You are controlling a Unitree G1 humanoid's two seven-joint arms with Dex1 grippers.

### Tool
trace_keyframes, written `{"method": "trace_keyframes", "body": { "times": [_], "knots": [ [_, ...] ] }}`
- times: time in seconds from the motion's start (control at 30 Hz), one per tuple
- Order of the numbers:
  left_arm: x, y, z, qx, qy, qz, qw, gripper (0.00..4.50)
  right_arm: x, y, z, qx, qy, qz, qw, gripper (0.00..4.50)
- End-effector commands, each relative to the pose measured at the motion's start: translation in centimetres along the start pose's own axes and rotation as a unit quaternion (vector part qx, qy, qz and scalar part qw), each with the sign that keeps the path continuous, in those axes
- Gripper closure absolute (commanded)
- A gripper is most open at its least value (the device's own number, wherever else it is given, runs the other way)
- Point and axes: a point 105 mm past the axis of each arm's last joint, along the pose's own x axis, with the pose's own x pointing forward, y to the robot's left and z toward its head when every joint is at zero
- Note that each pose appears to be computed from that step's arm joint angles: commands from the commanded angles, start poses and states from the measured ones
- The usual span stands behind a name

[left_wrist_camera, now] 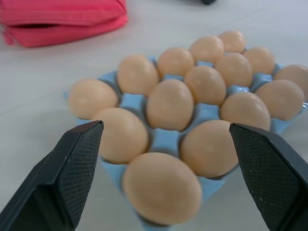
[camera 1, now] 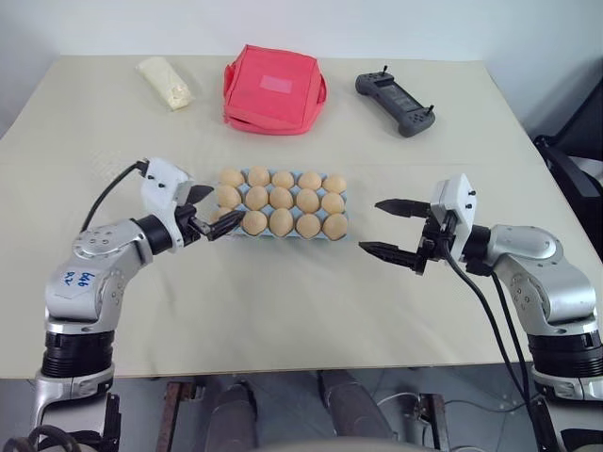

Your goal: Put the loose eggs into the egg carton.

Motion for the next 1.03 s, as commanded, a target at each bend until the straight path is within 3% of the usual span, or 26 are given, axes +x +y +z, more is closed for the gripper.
{"method": "trace_keyframes", "body": {
  "times": [0.03,0.3,0.57,1.03],
  "knots": [
    [-2.2,1.3,2.5,0.028,-0.043,0.003,0.999,0.03,-0.7,-0.5,1.2,-0.023,-0.016,-0.007,1.000,0.00],
    [-4.9,1.7,0.6,0.017,-0.054,-0.069,0.996,0.03,-1.0,-0.4,0.8,-0.027,-0.010,0.008,1.000,0.00],
    [-6.7,3.2,-1.7,0.021,-0.010,-0.091,0.996,0.03,-2.1,0.5,-0.8,-0.012,0.010,0.032,0.999,0.00],
    [-5.6,2.7,-1.2,0.054,-0.030,-0.103,0.993,0.03,-2.1,0.7,-1.0,-0.006,0.007,0.020,1.000,0.00]
  ]
}}
